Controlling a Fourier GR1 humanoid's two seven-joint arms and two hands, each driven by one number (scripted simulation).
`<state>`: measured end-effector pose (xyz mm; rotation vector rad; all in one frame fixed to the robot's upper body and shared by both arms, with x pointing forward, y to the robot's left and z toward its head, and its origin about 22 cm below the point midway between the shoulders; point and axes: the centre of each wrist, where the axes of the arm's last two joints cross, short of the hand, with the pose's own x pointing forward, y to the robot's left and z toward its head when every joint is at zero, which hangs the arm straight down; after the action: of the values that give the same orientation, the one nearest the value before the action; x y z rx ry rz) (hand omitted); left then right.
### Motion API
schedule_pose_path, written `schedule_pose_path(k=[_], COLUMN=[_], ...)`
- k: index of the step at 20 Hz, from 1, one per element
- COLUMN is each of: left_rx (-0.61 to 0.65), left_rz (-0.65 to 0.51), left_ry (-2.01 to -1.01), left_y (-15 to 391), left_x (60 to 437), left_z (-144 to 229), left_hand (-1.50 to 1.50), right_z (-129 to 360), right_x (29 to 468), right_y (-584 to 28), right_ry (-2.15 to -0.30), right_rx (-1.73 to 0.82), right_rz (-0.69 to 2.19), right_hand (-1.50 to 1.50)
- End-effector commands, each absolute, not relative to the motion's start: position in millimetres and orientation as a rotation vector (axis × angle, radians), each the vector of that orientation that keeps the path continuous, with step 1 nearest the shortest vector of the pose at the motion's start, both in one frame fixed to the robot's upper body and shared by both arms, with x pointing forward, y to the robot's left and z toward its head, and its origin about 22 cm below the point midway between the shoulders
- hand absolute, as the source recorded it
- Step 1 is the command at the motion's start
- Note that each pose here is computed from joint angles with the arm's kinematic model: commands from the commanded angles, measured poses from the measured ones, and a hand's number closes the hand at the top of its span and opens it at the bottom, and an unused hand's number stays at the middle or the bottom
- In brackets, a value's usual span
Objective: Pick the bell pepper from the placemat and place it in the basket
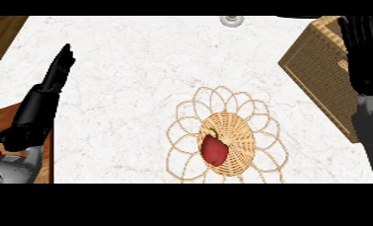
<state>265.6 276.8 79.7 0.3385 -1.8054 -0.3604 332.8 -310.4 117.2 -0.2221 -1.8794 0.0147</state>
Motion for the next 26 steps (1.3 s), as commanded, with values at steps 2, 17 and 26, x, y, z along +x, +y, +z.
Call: schedule_pose_path(k=[2, 17, 26], left_rx=[0.314, 0.182, 0.206], left_rz=[-0.263, -0.083, -0.061], left_ry=[-1.676, -1.37, -1.353], left_y=[285, 307, 314], left_x=[276, 280, 277], left_z=[72, 36, 30], left_hand=[0.0, 0.0, 0.0], right_z=[129, 107, 163], right_x=[318, 264, 281], right_y=[-282, -40, 6], right_ry=[-1.969, -2.039, -1.507], right_rx=[-0.152, -0.369, -0.913], right_rz=[0.12, 0.866, 1.088], right_hand=[1.5, -1.5, -1.5])
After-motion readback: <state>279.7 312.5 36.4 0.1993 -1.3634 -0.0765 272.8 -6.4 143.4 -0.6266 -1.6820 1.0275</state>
